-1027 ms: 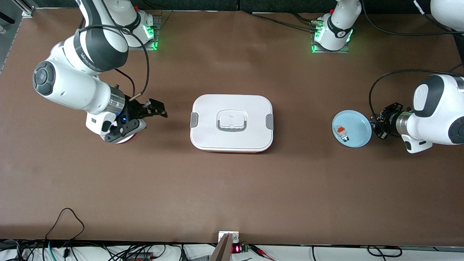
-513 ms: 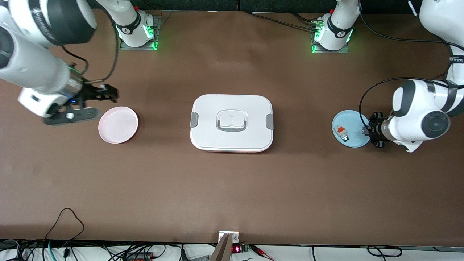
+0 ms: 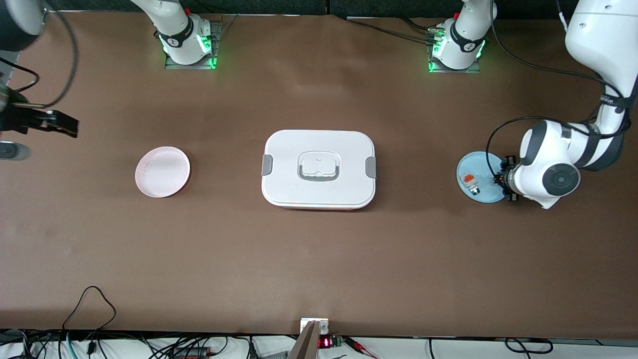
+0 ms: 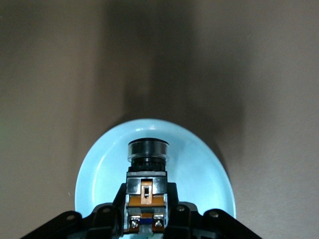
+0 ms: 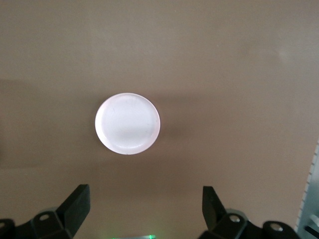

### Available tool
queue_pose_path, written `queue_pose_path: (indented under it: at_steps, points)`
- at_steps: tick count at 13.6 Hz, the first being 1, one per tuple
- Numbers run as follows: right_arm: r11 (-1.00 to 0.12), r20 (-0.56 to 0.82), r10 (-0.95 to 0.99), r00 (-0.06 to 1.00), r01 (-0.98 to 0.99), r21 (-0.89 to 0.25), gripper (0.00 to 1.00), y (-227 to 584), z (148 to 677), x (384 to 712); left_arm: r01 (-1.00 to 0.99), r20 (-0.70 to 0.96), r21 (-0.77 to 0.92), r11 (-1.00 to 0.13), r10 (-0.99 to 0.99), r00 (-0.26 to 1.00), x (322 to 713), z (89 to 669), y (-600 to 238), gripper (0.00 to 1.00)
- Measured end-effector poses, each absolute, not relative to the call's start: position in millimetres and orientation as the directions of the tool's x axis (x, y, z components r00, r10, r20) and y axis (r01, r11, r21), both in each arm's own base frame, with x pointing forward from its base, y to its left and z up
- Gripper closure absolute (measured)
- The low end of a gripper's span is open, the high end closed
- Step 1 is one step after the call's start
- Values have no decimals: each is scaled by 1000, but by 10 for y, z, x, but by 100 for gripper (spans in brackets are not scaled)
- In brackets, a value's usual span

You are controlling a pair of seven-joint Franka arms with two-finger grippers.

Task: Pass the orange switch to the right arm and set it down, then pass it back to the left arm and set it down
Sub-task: 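Lower the switch onto the blue plate with the left gripper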

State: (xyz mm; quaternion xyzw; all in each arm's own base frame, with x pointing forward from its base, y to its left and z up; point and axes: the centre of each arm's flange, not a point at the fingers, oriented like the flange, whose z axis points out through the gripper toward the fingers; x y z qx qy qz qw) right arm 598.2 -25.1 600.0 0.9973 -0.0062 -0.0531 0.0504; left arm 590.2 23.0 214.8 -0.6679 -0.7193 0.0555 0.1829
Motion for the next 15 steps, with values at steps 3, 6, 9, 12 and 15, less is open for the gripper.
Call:
queue_pose_path:
  at_steps: [3, 6, 9, 12, 15]
  points:
    - [-999, -63, -17, 998, -16, 28, 0, -490, 5948, 6038, 933, 189, -347, 98, 981, -33, 5867, 1972, 78, 67]
    - [-998, -22, -54, 998, -54, 26, 0, -340, 5787, 5972, 928, 193, -360, 95, 981, -25, 5843, 1889, 75, 67]
    - [-998, -1, -54, 999, -54, 25, 0, -328, 5821, 5796, 928, 204, -362, 90, 979, -15, 5838, 1862, 99, 54]
    - [-998, 15, -54, 998, -55, 25, 0, -329, 5926, 5737, 932, 217, -353, 82, 976, -4, 5862, 1886, 114, 25]
    - [-998, 18, -55, 998, -55, 25, 0, -331, 5947, 5728, 955, 211, -298, 6, 976, 60, 6116, 2231, 131, 0]
